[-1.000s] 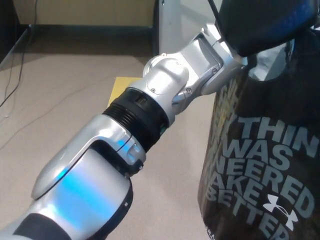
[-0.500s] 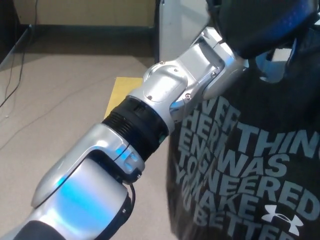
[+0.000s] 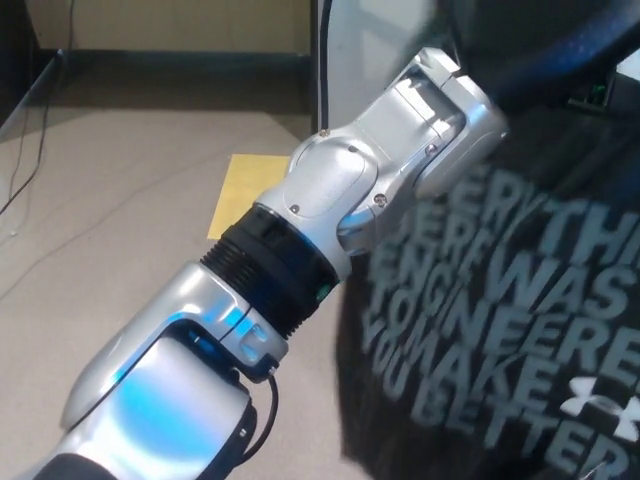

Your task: A person is holding a plastic bag and the robot extends its left hand to grab the bag by hooking its thumb into the holes at the top and brings its hand down by its side. Then it extends its arm again to hand the plastic bag back to the person.

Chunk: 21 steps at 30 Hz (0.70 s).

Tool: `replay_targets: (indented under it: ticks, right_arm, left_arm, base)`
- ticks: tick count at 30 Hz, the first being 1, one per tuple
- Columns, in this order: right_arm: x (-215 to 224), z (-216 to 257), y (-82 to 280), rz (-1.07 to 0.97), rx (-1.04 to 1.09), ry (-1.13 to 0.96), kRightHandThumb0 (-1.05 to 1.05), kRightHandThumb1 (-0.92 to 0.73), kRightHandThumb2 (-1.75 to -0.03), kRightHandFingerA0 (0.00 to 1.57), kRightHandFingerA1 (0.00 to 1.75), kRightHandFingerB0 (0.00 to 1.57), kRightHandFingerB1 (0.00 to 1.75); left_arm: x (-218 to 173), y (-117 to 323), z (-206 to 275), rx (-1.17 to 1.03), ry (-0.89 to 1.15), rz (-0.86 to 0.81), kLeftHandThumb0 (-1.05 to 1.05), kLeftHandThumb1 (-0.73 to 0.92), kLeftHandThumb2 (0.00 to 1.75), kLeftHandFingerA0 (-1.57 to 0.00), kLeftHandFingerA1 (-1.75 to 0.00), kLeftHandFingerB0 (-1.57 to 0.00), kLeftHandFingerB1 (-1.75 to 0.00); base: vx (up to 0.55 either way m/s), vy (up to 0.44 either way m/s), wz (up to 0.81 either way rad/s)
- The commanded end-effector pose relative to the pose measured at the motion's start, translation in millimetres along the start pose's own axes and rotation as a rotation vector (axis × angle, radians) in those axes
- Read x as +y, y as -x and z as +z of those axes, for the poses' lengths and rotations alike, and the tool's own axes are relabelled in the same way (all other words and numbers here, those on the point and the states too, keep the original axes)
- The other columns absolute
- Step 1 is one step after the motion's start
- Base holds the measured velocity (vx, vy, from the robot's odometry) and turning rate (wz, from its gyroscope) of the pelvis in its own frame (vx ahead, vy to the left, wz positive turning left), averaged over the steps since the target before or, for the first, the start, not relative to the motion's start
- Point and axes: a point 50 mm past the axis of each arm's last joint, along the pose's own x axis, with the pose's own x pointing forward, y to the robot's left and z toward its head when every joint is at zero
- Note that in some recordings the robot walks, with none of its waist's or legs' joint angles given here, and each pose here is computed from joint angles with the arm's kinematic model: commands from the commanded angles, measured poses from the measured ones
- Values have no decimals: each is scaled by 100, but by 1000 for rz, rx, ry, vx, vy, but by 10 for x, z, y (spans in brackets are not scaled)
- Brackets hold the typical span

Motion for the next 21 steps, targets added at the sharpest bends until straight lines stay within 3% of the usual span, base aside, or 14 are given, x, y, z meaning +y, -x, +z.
replay_targets:
  ticks: [1, 13, 21]
  right_arm:
    - [-73, -28, -9, 20, 29, 36, -40, -73, -62, 87, 54, 87, 51]
    - [-43, -37, 1, 32, 29, 43, -39, -73, -62, 89, 54, 87, 51]
    - [0, -72, 51, 26, 31, 26, -39, -72, -62, 89, 55, 87, 52]
  left_arm:
    - [-58, 126, -208, 196, 31, -289, -100, 45, 66, 0, 0, 0, 0]
    - [-24, 195, -193, 199, 29, -298, -99, 47, 65, 0, 0, 0, 0]
    - [136, 741, -331, 260, 18, -258, -93, 52, 60, 0, 0, 0, 0]
  base:
    - [0, 0, 0]
    - [0, 0, 0]
    - [0, 0, 0]
